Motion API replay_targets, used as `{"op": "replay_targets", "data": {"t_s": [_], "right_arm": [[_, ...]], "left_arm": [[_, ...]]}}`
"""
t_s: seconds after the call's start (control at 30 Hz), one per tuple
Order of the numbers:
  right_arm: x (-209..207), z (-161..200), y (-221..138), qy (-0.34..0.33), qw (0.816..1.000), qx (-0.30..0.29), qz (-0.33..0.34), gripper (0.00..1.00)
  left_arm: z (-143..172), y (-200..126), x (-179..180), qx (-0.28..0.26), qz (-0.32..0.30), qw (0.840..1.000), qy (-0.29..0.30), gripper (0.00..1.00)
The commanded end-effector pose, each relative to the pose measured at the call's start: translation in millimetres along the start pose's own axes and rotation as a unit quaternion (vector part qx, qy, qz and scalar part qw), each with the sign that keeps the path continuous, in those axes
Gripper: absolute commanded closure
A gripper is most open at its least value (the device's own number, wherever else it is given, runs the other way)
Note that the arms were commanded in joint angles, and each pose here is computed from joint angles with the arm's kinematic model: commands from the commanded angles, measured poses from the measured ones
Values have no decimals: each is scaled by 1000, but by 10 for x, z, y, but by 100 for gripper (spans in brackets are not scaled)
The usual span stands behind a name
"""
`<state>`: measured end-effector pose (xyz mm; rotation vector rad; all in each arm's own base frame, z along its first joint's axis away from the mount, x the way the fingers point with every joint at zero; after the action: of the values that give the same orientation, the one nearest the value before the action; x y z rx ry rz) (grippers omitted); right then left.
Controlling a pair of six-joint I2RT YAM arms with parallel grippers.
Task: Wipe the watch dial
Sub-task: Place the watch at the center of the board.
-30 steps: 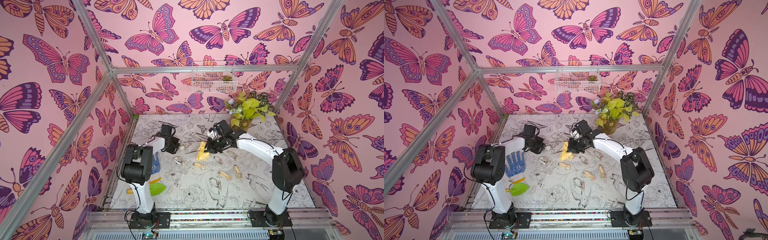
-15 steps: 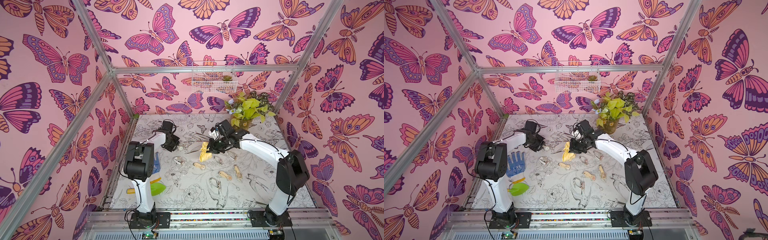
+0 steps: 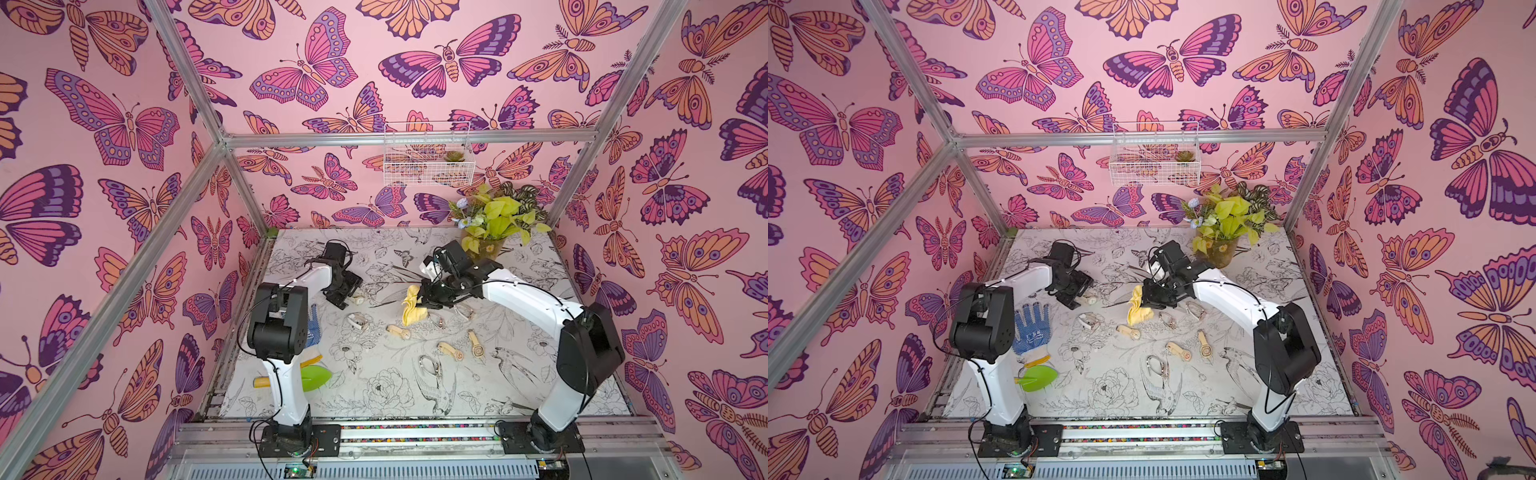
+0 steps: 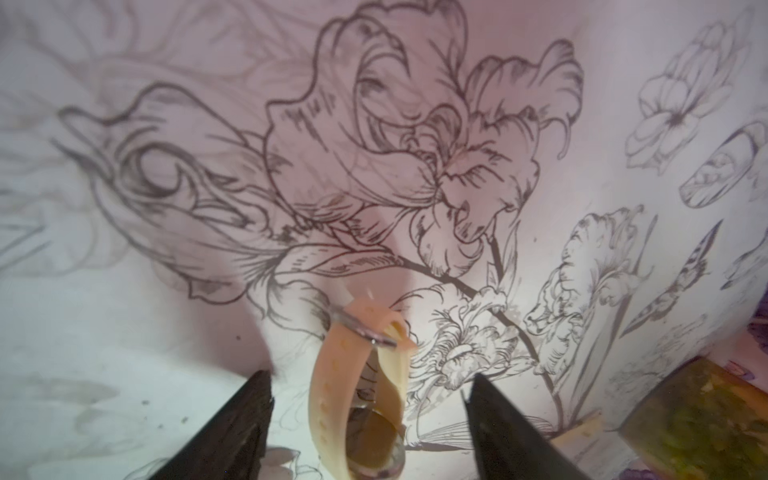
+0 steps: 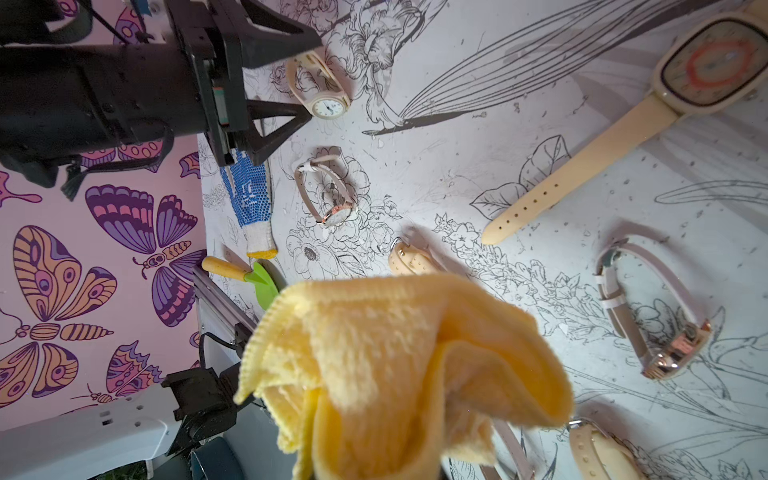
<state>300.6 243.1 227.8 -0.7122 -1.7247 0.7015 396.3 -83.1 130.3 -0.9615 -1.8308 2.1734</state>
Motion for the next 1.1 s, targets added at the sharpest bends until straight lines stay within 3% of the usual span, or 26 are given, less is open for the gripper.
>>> {"op": "replay_targets", "data": {"t_s": [0.0, 0.43, 1.07], "right_arm": [[-26, -21, -129, 0, 1000, -17, -1, 100], [-284, -68, -291, 27, 999, -39, 8, 100], [-597, -251, -305, 57, 997, -43, 35, 100]], "left_arm": [[48, -275, -71, -21, 3, 1000, 22, 0], [468, -625, -208, -26, 27, 994, 103, 1], [1318, -591, -504, -19, 47, 954, 296, 40]]}}
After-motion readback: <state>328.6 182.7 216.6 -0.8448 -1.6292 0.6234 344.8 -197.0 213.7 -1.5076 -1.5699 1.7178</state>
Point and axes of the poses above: each gripper's point midway between its finger pads, its own y axis out along the fingers, its own x axis along the line the jaws close on, z = x × y, the point moved 10 cm from there along -y, back along the fingers, and after that the axes turned 5 degrees about -y, right-handed, at the moved point
